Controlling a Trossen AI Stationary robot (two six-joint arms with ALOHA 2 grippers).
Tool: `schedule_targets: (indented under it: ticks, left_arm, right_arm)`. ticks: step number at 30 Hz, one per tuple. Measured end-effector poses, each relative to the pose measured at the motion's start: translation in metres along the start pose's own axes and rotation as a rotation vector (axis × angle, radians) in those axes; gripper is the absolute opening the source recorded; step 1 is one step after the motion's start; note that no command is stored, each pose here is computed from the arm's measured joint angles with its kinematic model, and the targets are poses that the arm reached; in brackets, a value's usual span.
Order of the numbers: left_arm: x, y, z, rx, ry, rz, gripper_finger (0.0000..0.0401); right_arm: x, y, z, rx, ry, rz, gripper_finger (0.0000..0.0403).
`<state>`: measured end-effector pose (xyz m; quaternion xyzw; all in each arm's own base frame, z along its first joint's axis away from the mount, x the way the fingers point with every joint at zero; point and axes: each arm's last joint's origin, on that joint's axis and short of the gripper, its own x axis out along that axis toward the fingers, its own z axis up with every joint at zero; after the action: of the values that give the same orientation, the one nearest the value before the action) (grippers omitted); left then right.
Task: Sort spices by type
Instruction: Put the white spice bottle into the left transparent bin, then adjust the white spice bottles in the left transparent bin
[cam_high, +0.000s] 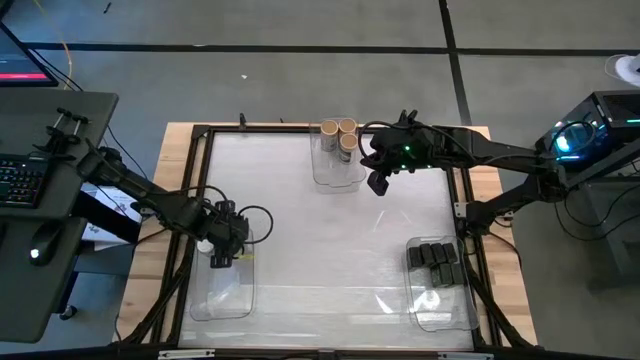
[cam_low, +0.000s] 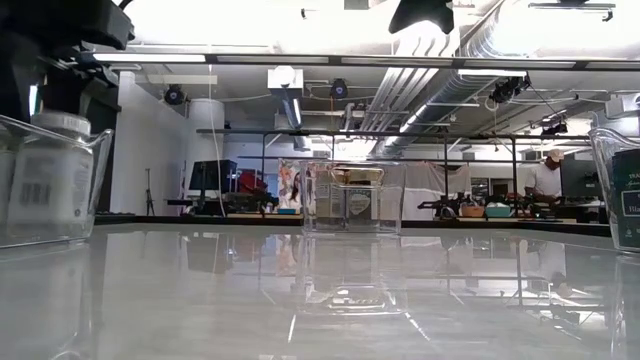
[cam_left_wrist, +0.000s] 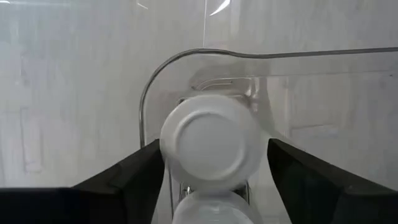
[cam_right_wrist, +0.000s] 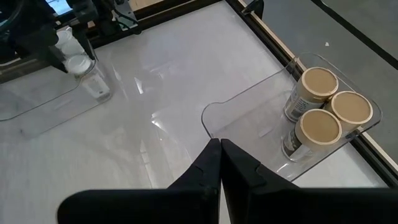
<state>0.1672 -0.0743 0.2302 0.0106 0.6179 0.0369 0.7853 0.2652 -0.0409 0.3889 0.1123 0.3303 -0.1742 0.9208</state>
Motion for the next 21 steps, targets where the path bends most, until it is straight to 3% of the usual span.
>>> schedule_targets:
  ticks: [9, 15, 21]
  left_arm:
    - [-0.004, 0.004, 0.004, -0.002, -0.004, 0.002, 0.0280]
    - [-0.029, 0.006, 0.009, 0.011, -0.023, -0.014, 0.0281]
    - [-0.064, 0.011, -0.002, -0.110, -0.089, -0.086, 0.0280]
  right_arm:
    - [0.000, 0.000, 0.000, 0.000, 0.000, 0.000, 0.0000]
    - [0.000, 0.000, 0.000, -0.010, 0.000, -0.001, 0.0000]
    - [0.000, 0.000, 0.000, -0.018, -0.004, 0.000, 0.0000]
